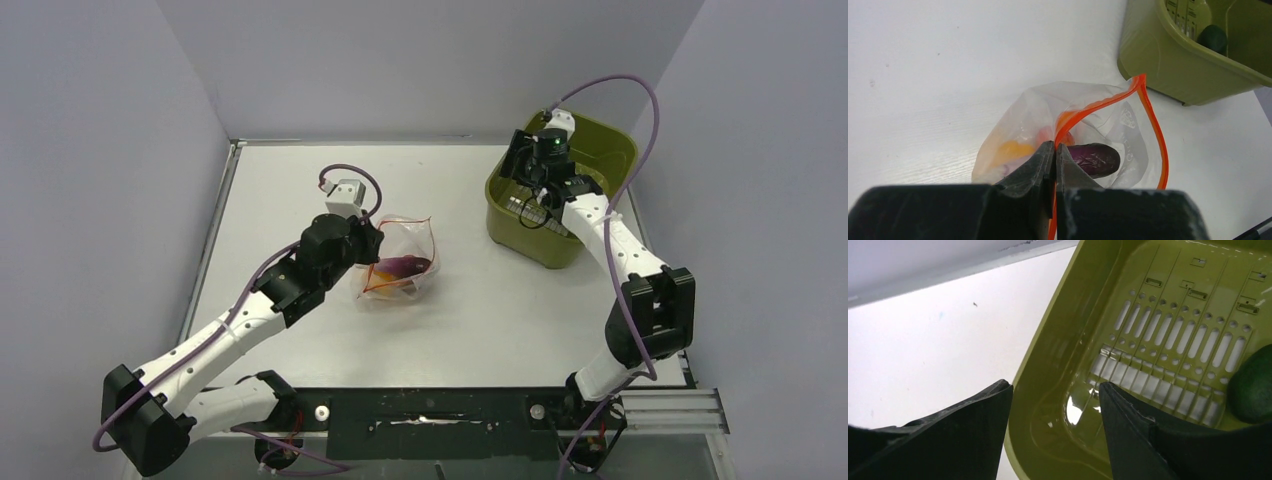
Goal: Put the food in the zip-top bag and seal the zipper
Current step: Pick up the fake fruit from the bin.
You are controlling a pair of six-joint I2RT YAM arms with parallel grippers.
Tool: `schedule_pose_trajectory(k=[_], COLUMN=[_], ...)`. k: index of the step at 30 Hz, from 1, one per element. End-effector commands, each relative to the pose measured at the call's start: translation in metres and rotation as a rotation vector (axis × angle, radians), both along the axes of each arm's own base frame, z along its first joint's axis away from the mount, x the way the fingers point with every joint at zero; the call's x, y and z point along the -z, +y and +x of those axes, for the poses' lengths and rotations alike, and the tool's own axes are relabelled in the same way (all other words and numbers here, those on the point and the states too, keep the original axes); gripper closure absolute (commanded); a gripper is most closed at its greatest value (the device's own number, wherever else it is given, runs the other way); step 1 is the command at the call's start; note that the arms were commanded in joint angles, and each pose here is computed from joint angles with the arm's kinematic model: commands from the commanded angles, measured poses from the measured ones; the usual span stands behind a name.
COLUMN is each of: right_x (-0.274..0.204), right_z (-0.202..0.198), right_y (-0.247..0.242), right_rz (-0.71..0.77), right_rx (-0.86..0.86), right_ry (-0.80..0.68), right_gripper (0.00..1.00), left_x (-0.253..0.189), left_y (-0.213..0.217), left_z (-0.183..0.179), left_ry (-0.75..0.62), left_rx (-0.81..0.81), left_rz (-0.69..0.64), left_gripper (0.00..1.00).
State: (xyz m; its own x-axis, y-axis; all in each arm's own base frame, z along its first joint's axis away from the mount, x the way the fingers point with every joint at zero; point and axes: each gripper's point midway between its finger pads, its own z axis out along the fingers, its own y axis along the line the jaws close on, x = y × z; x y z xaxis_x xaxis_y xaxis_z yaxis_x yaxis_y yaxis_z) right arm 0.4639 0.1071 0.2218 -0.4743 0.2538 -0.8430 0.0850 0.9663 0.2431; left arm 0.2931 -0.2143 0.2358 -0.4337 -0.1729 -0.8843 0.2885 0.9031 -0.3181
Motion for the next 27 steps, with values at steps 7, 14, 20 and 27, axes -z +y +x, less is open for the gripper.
schedule_pose_trajectory(k=[7, 14, 20, 27], right_x=[-0.019, 0.000, -0.011, -0.024], right_z=[0.029, 0.028, 0.009, -0.021], right_y=[0.015, 0.025, -0.015, -0.092], right_rz=[0.239, 0.280, 0.207, 0.105], right_rx=[0.008, -0.021, 0.092, 0.323], right_ry=[-0.003, 0.068, 0.174, 0.259], right_gripper=[0.30, 0.26, 0.28, 0.30], left_x=[-0.018, -0.027, -0.025, -0.022], left_y=[0.014, 0.023, 0.027, 0.018], left_z=[0.002, 0.005, 0.010, 0.017], left_ry=[0.018, 0.007, 0.010, 0.030], left_rx=[-0.117, -0.131, -0.122, -0.078], left_rz=[-0.125, -0.074, -0.008, 0.021], left_gripper=[1.00, 1.00, 1.00, 1.00])
